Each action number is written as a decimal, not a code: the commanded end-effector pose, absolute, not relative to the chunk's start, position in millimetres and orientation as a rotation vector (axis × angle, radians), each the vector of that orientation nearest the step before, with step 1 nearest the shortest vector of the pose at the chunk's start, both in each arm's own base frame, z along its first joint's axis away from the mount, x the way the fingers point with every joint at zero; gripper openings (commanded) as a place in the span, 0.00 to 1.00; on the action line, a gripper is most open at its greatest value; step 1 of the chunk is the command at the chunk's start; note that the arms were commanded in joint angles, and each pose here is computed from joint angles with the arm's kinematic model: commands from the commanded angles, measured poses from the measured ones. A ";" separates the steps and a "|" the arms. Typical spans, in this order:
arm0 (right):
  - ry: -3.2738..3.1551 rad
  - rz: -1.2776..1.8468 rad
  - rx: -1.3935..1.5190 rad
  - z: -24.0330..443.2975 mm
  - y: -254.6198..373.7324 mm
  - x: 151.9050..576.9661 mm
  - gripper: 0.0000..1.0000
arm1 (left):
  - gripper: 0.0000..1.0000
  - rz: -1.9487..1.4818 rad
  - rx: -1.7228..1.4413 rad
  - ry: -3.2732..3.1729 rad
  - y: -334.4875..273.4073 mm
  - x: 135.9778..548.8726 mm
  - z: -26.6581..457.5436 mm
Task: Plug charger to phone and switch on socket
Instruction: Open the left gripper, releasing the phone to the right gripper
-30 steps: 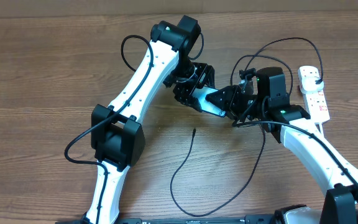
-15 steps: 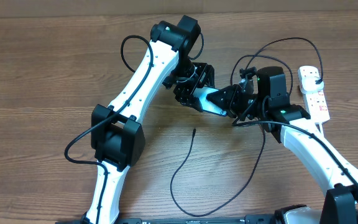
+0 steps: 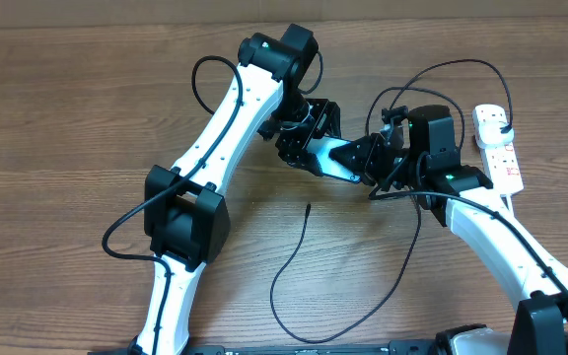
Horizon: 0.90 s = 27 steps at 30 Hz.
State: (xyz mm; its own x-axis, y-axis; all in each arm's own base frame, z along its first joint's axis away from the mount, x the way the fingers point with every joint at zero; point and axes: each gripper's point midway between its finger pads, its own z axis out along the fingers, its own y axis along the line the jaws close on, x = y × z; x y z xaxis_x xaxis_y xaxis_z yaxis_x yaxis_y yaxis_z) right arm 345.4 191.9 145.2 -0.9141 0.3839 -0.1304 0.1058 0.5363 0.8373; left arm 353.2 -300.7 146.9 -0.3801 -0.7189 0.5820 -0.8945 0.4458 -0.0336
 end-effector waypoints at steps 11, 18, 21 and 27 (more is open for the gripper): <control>2.453 1.350 0.369 156.8 198.1 348.9 0.04 | 0.04 0.578 1.263 -2.092 -324.5 344.2 170.5; 2.453 1.350 0.369 156.8 198.1 348.9 0.04 | 0.73 0.576 1.266 -2.096 -323.8 344.6 169.9; 2.453 1.350 0.368 156.8 198.0 348.9 0.04 | 1.00 0.562 1.280 -2.125 -320.3 346.8 166.3; 2.472 1.338 0.385 152.9 194.3 347.1 0.04 | 1.00 0.615 1.169 -2.261 -306.9 357.5 161.9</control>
State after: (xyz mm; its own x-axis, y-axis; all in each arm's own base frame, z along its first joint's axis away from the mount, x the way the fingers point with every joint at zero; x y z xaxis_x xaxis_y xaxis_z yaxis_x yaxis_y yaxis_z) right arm 344.0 192.0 141.7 -0.9140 0.3917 -0.1055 0.1331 0.5353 0.8341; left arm 349.1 -311.3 156.1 -0.4031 -0.6520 0.6422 -0.8769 0.4759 -0.0674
